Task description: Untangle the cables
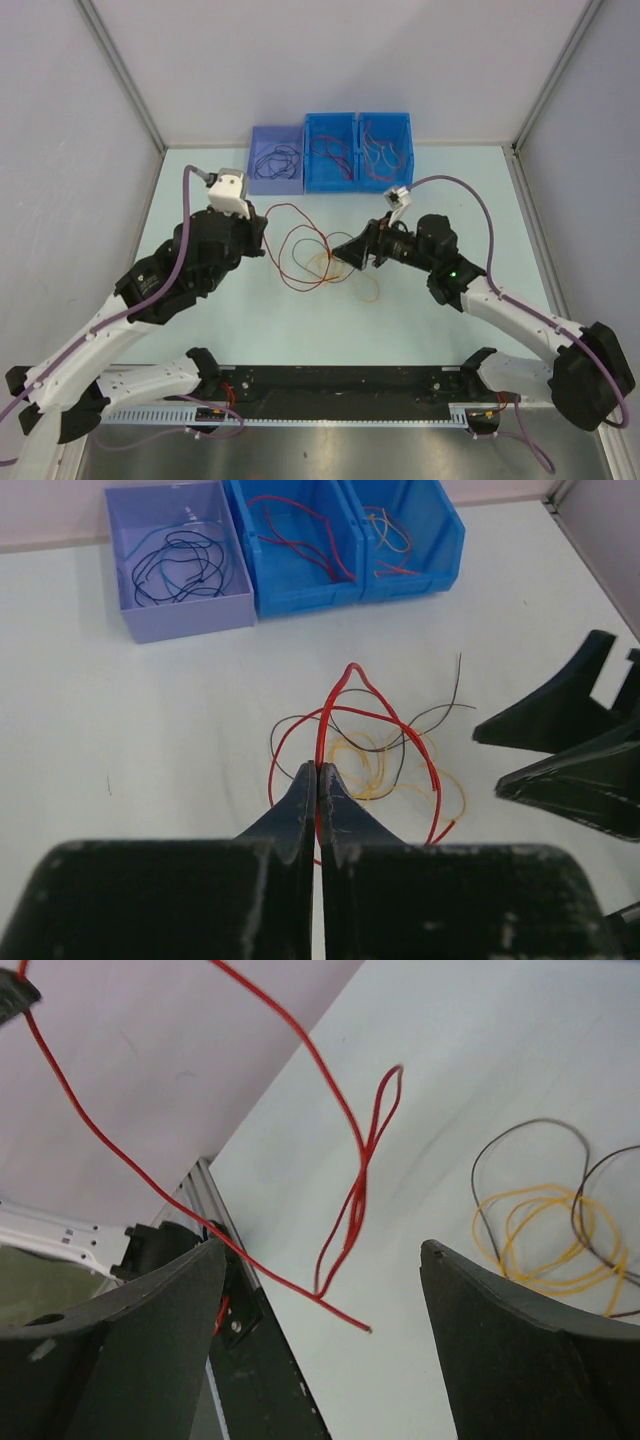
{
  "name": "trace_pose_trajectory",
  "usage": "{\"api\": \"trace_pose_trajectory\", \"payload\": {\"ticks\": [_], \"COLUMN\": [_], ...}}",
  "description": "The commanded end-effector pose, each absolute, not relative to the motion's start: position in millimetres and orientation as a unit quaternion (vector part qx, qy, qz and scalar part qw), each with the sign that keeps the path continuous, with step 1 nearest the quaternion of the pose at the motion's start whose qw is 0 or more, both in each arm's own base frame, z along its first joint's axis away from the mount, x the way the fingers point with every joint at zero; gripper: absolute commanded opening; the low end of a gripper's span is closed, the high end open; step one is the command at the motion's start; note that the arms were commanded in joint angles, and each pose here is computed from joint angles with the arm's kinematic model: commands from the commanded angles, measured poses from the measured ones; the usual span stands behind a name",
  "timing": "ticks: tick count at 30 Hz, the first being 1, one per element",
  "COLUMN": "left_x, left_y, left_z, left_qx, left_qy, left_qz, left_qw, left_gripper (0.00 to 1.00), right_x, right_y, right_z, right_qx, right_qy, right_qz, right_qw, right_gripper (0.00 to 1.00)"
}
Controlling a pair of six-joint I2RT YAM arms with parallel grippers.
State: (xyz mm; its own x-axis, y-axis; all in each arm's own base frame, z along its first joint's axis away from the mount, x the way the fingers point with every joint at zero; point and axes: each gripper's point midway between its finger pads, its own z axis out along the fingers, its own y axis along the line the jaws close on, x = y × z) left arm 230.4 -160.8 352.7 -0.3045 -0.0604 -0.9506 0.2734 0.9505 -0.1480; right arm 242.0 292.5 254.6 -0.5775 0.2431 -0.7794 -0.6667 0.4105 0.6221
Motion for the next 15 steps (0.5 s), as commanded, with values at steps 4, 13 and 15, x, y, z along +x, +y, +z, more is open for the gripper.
{"api": "trace_pose_trajectory", "payload": {"ticks": [4,13,15], "left_x": [224.0,214.6,212.9], "left_y": [-177.0,-181.6,-180.3], "left_z": [358.0,369.8,371.0], "left_qx": [0.094,0.106,0.107], "left_qy": [0.778,0.763,0.762], "left_qz": [-0.19,-0.225,-0.227], "left_qw": [0.591,0.596,0.597], "left_gripper": [0.0,0.0,0.0], "right_x": [238.7,275.0,280.5], "right_y": [332.1,348.3,347.9], "right_z": [247.6,222.2,222.3], "right_qx": [-0.174,-0.129,-0.119], "right_qy": [0.717,0.75,0.753], "right_qz": [0.522,0.483,0.476], "right_qw": [0.429,0.433,0.439], "right_gripper": [0.81,0.73,0.71]}}
